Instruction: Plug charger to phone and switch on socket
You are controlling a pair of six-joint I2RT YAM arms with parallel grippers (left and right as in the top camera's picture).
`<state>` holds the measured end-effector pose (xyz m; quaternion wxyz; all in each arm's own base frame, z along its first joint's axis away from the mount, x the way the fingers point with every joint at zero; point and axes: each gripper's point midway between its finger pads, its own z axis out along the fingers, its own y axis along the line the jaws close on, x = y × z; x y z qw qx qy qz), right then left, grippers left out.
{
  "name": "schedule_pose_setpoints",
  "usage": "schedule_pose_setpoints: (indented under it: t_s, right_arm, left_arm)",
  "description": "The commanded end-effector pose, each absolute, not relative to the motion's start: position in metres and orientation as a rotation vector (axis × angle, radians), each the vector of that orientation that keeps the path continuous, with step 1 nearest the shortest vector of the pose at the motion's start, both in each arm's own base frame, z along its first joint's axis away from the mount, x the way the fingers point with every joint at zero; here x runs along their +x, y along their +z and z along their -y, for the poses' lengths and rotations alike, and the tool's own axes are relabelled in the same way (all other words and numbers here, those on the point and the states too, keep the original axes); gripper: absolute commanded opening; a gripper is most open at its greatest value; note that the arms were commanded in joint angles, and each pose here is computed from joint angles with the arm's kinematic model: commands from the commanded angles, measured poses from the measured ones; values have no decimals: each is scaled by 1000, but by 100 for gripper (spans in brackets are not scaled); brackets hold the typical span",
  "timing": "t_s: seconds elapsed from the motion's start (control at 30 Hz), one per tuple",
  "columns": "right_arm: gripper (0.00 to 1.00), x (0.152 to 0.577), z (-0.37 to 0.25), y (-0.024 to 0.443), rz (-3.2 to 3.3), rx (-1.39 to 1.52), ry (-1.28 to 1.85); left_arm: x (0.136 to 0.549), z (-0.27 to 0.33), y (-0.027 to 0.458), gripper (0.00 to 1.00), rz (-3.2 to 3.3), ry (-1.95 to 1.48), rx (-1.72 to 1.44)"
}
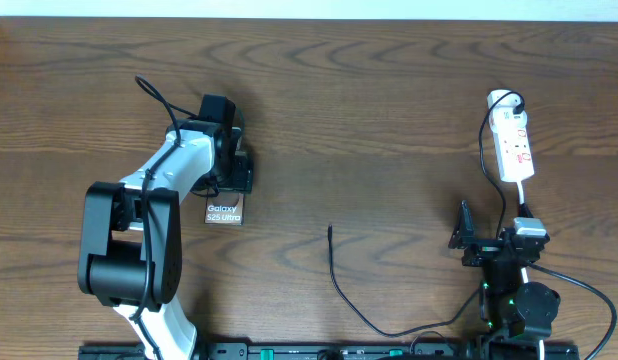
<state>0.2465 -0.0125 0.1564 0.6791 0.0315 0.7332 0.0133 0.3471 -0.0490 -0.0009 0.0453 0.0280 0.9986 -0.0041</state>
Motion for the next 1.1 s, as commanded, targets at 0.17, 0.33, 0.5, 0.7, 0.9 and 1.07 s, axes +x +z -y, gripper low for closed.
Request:
schedule_pose_setpoints:
  t_s: [0.17,0.33,0.5,0.7,0.9,1.07]
  right_arm:
    - [99,246,11,155,-1653,58,24]
    - [99,246,11,155,-1653,58,24]
    - [99,246,11,155,-1653,58,24]
    - [99,246,11,155,-1653,58,24]
    - [99,246,11,155,-1653,58,24]
    - [99,246,11,155,-1653,58,24]
  left_arm:
    - [349,48,-2,57,-3046,0,96]
    - [346,48,-2,88,-3056,2,96]
    - [345,48,-2,93,-3061,3,97]
    - [342,47,-3,94,-3075,5,97]
    - [337,47,-3,94,-3095,7,98]
    - [335,56,-3,94,-3104,-80,101]
